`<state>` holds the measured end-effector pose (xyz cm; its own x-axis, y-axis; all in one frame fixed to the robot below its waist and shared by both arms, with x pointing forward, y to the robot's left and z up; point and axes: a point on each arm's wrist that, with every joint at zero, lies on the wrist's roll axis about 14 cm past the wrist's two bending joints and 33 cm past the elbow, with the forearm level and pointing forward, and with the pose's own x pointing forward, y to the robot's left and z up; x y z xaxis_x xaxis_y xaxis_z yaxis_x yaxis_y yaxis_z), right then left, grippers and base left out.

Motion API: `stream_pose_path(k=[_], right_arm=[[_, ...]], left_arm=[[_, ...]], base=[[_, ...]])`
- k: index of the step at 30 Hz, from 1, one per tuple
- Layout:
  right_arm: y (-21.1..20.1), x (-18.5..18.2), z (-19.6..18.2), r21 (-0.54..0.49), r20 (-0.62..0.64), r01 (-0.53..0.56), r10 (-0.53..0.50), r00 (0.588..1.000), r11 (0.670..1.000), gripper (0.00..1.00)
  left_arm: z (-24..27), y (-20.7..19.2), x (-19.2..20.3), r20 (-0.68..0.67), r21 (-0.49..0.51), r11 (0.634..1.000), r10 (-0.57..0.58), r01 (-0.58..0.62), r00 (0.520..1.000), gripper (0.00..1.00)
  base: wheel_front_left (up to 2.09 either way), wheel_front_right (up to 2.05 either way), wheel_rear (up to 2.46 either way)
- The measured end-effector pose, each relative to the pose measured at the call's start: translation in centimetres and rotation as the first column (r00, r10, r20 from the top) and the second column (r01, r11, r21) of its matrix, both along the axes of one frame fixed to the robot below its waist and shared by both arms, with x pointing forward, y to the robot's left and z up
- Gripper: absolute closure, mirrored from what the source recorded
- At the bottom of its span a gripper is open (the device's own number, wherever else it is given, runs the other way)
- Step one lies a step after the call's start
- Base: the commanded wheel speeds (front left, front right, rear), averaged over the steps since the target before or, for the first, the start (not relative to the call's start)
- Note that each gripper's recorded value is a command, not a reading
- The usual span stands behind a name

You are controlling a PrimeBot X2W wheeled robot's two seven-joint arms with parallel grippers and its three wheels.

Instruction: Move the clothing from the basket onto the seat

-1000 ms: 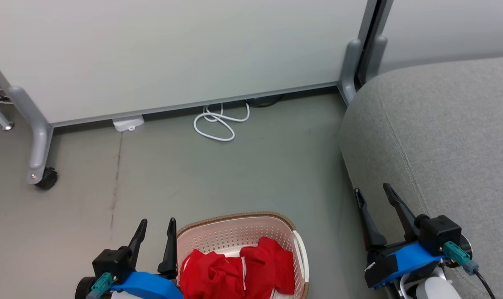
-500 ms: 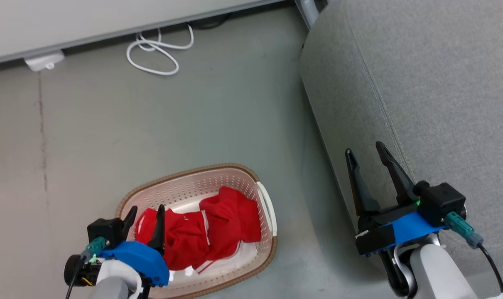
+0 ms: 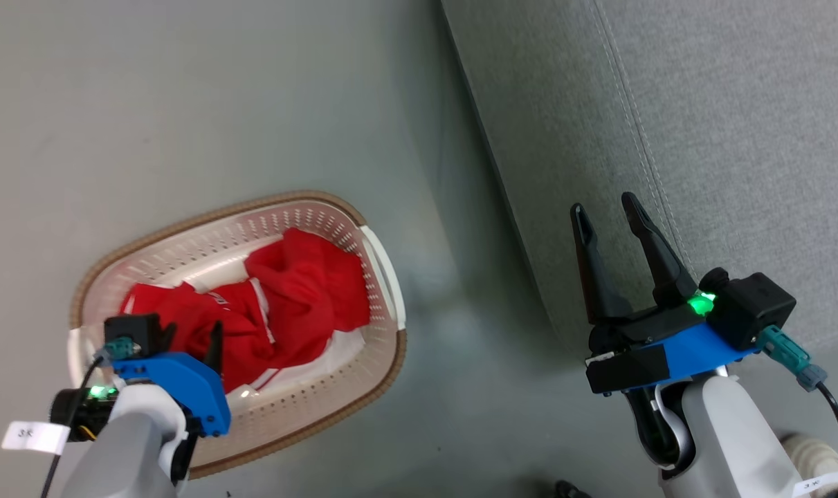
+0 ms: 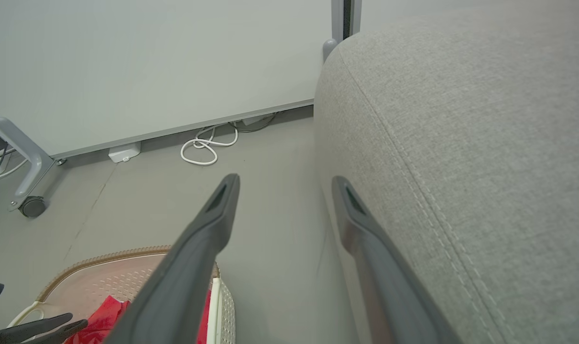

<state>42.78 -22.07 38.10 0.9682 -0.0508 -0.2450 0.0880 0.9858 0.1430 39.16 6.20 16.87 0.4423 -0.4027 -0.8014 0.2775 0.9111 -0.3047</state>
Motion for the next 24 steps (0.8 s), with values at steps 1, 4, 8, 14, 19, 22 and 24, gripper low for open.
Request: stream_pose_path(k=[1,4,8,14,19,22,24], right_arm=[[-0.2,0.0,-0.3,-0.001,-0.007,0.004,-0.004,1.000,1.000,0.00],[-0.6,-0.1,-1.2,-0.002,-0.032,0.016,-0.016,0.999,1.000,0.00],[-0.9,-0.3,-2.0,0.003,-0.055,0.027,-0.027,0.998,1.000,0.00],[-1.0,-0.5,-2.8,0.006,-0.077,0.034,-0.034,0.996,0.999,0.00],[-1.0,-0.3,-2.9,0.010,-0.078,0.032,-0.031,0.996,0.999,0.00],[-0.9,-0.3,-2.9,0.013,-0.077,0.032,-0.031,0.997,0.999,0.00],[-0.9,-0.3,-2.8,0.015,-0.078,0.031,-0.030,0.997,0.999,0.00]], left_arm=[[-0.7,0.1,-0.1,-0.017,0.013,1.000,-0.007,0.007,1.000,0.00],[-2.7,0.2,-0.4,-0.068,0.053,0.998,-0.023,0.027,0.997,0.00],[-4.7,0.3,-1.0,-0.128,0.101,0.994,-0.038,0.051,0.991,0.00],[-6.3,-0.1,-1.2,-0.181,0.132,0.989,-0.038,0.063,0.983,0.00],[-6.9,-0.3,-2.2,-0.240,0.145,0.986,-0.043,0.080,0.970,1.00],[-6.9,-0.5,-2.5,-0.261,0.140,0.986,-0.050,0.089,0.964,1.00],[-6.8,-0.5,-2.6,-0.265,0.132,0.987,-0.053,0.091,0.963,1.00]], base=[[0.00,0.00,0.00],[0.00,0.00,0.00],[0.00,0.00,0.00],[0.00,0.00,0.00],[0.00,0.00,0.00],[0.00,0.00,0.00],[0.00,0.00,0.00]])
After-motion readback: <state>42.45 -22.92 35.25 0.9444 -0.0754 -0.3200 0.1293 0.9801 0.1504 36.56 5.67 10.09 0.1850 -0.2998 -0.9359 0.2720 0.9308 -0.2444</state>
